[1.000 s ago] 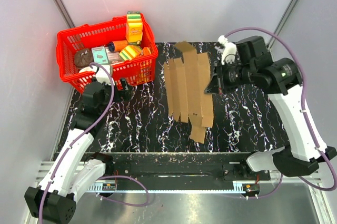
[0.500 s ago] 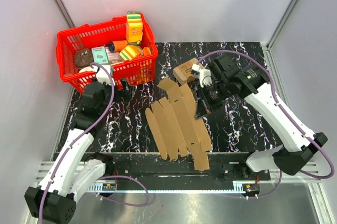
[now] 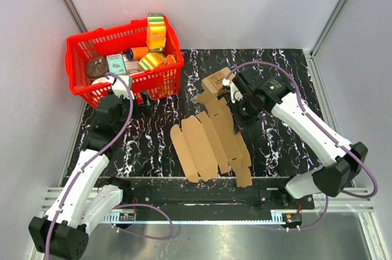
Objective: Fold the paper box
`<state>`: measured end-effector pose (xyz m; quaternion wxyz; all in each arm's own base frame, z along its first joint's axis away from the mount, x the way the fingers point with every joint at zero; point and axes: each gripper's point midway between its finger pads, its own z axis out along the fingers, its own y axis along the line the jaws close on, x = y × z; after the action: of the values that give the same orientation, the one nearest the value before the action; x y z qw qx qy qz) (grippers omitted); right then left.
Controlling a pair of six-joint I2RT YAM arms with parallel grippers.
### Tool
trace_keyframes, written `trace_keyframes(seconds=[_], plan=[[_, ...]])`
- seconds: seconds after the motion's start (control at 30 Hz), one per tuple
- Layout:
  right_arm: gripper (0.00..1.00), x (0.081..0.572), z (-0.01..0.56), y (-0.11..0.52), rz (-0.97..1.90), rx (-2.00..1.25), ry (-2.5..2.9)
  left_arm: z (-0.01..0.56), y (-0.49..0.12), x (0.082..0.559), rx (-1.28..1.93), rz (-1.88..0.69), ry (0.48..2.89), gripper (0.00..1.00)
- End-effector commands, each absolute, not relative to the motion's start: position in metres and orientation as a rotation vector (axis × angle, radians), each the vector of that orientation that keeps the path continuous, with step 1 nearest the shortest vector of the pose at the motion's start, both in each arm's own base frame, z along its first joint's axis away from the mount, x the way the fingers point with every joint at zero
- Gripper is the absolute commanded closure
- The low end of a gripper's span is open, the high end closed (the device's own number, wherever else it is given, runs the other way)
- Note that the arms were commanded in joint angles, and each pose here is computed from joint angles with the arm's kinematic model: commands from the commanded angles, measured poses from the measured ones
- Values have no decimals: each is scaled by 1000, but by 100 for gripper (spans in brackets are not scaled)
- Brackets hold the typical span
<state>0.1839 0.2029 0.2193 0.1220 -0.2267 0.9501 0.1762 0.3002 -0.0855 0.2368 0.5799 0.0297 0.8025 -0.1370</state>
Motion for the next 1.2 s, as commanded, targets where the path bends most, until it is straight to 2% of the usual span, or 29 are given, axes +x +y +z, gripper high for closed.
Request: trace_keyframes(seconds=[0.0, 0.2, 0.23, 0.33, 0.4, 0.47, 0.73, 0.83, 1.03, 1.17], plan=[[96, 230, 204, 197, 371, -662, 2705, 245, -91, 303, 80, -357, 1835, 1], [90, 255, 186, 202, 496, -761, 2722, 243, -92, 304, 84, -361, 1843, 1], [86, 260, 187, 202, 515, -759, 2720, 241, -92, 304, 84, -361, 1847, 1], [69, 271, 185, 207, 584, -787, 2715, 241, -93, 304, 89, -366, 1850, 1], [53, 281, 184, 206, 580, -782, 2710, 240, -93, 304, 90, -365, 1852, 1], [47, 289, 185, 205, 586, -764, 2701, 239, -93, 304, 88, -364, 1857, 1], [32, 318, 201, 177, 570, -402, 2600, 237, -93, 305, 85, -360, 1866, 1], [30, 322, 199, 158, 614, -162, 2566, 237, -93, 305, 86, -361, 1870, 1], [29, 307, 158, 111, 601, 400, 2543, 235, -98, 305, 107, -385, 1879, 1], [27, 292, 147, 100, 574, 577, 2521, 229, -116, 302, 226, -401, 1925, 1]])
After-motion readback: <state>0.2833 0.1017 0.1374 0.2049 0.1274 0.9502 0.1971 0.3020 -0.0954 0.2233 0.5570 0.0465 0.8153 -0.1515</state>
